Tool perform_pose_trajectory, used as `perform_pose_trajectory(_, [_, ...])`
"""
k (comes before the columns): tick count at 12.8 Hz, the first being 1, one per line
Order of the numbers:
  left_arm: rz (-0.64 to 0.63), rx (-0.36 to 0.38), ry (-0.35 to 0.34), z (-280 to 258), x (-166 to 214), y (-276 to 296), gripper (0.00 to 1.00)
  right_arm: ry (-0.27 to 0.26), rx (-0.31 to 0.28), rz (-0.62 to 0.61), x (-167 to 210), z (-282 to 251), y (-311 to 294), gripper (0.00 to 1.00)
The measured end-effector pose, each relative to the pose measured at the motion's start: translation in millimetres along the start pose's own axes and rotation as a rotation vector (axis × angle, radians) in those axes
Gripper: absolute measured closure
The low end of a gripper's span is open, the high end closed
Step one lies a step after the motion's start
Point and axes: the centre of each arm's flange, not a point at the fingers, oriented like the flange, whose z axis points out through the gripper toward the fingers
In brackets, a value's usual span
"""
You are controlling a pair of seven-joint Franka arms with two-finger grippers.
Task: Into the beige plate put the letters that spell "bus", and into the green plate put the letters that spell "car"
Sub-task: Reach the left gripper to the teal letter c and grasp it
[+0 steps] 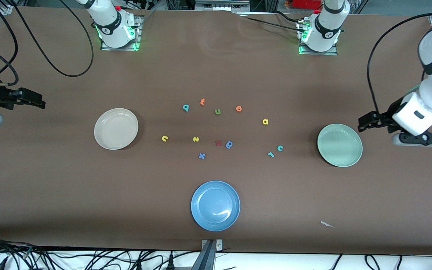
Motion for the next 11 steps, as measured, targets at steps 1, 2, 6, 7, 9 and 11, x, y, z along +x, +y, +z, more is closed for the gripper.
perform_pose_trajectory(1, [-0.037, -0.011, -0.015, 12, 3, 10, 0.00, 0.000, 0.000, 0.000, 0, 0, 0, 0.00])
perform_pose_trajectory(2, [-0.077, -0.020, -0.016, 26, 8, 21, 0.00, 0.000, 0.000, 0.001, 0, 0, 0, 0.00])
perform_pose_trajectory(6, [-0.170, -0.019, -0.061, 93, 19, 74, 0.00, 0.004, 0.000, 0.003, -1, -2, 1, 0.00])
perform_pose_trajectory(7, [-0.180, -0.015, -0.079, 111, 19, 84, 0.00, 0.004, 0.000, 0.002, -1, -2, 1, 0.00])
perform_pose_trajectory(9, [-0.223, -0.018, -0.081, 148, 23, 100, 0.00, 0.006, 0.000, 0.002, -2, -3, 1, 0.00])
perform_pose_trajectory(11, [-0.281, -0.028, -0.061, 186, 22, 112, 0.00, 0.007, 0.000, 0.002, -2, -4, 1, 0.00])
